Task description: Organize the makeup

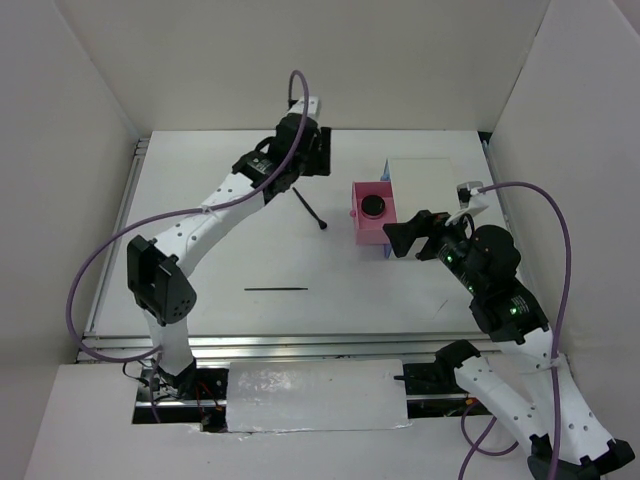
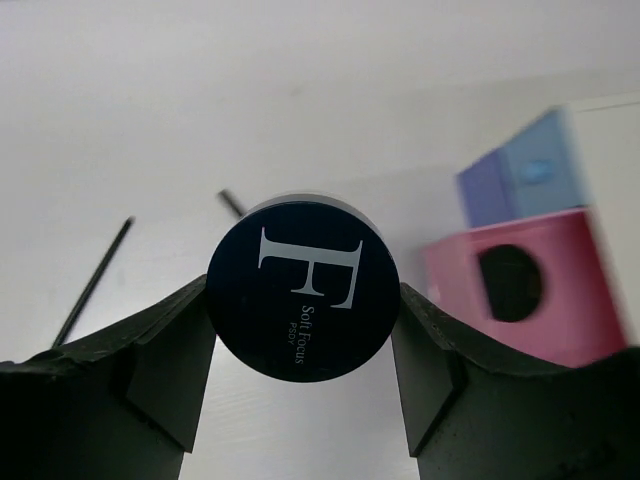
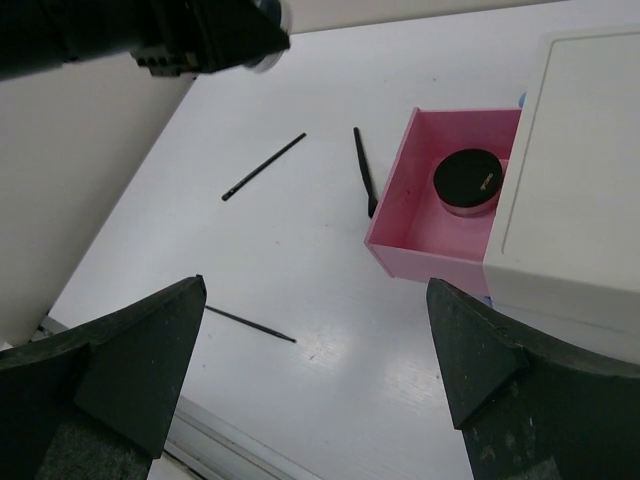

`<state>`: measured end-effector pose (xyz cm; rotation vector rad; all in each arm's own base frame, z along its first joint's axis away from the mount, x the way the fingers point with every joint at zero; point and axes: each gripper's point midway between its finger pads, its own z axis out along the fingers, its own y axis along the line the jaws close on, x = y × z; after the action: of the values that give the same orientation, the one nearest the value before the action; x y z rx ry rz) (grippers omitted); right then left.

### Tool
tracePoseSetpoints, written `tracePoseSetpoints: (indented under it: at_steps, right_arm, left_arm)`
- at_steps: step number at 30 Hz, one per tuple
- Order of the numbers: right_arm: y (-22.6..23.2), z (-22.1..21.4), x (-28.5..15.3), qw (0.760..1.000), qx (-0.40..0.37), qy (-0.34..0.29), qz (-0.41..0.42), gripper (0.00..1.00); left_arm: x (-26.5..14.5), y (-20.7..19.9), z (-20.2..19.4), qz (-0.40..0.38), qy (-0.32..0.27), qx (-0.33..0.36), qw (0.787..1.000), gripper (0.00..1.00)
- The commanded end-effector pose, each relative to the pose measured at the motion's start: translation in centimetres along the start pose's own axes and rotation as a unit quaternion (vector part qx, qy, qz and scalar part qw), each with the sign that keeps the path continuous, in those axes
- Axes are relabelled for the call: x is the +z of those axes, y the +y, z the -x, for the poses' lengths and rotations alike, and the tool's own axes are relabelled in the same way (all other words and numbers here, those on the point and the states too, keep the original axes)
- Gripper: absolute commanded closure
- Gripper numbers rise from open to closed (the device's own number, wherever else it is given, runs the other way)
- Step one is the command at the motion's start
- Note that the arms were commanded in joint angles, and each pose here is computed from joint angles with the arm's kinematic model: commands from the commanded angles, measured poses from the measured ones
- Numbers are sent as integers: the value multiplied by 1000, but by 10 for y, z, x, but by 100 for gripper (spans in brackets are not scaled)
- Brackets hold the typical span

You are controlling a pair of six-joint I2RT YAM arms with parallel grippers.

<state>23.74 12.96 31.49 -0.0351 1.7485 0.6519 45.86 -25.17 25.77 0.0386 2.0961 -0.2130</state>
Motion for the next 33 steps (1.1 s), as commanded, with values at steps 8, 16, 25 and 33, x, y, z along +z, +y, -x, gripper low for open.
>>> tracePoseSetpoints:
  at_steps: [8,16,25,33]
  right_arm:
    - [1,25,-15,999,-8,-47,-10,0]
    - [1,23,-15,999,-8,-46,-10,0]
    - [0,22,-15,999,-8,-46,-10,0]
    - [0,22,-15,999,-8,-47,-10,0]
  left_arm:
    - [-2,-134,0,-133,-1,82,988,63]
    - [10,-164,-33,-165,22,102,981,55]
    - [13,-176,-46,-185,36,106,976,17]
    - [-1,-168,-29,-170,9,97,981,1]
